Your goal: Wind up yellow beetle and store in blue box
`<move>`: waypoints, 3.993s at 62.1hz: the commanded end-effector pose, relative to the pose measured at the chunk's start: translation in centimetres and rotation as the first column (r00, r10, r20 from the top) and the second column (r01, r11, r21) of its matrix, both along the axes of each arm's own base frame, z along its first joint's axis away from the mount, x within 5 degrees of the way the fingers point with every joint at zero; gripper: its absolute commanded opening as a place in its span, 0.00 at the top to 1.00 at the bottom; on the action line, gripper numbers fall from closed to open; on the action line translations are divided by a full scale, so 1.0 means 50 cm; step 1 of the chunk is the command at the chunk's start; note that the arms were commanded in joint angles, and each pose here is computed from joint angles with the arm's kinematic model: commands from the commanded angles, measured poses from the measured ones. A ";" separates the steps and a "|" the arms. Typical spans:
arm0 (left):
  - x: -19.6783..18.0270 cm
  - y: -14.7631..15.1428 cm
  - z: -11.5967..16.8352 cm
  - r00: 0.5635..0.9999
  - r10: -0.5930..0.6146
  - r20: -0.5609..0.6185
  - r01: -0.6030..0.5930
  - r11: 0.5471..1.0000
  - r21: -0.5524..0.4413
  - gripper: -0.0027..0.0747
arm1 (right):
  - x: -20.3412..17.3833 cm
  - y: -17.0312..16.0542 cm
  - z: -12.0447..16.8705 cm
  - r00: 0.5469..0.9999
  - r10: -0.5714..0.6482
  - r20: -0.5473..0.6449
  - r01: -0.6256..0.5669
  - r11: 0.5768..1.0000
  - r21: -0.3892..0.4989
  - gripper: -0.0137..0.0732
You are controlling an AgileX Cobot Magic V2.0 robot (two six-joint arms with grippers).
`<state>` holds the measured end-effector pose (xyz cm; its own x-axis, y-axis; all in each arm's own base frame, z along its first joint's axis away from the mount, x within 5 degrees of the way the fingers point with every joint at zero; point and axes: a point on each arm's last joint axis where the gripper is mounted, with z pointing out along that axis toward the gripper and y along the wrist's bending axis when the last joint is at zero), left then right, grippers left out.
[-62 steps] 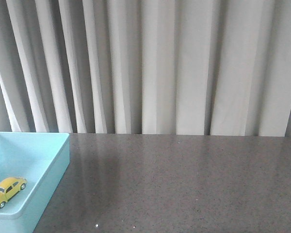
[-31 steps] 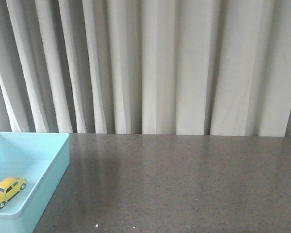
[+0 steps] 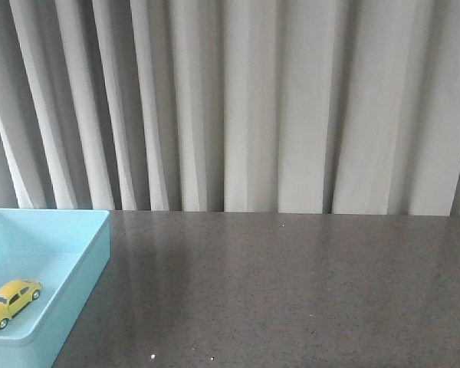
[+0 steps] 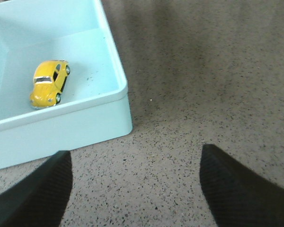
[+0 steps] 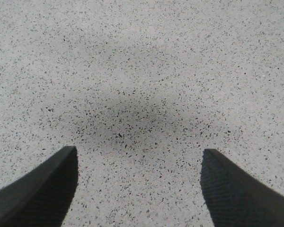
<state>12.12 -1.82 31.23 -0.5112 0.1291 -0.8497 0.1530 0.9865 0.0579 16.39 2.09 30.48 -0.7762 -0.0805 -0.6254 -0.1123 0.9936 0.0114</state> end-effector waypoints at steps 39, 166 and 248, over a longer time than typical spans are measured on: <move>0.009 0.006 0.029 0.992 0.067 0.106 -0.062 0.997 -0.049 0.97 | 0.007 0.002 0.024 0.996 -0.002 0.084 0.001 1.000 0.019 0.85; -0.134 0.036 -0.200 0.770 0.129 0.625 -0.077 0.991 -0.110 0.97 | 0.006 0.002 0.024 0.997 -0.002 0.082 0.001 1.000 0.019 0.85; -0.134 0.036 -0.200 0.770 0.130 0.624 -0.077 0.991 -0.111 0.97 | -0.209 -0.048 -0.187 0.571 -0.178 0.802 0.126 0.984 0.129 0.85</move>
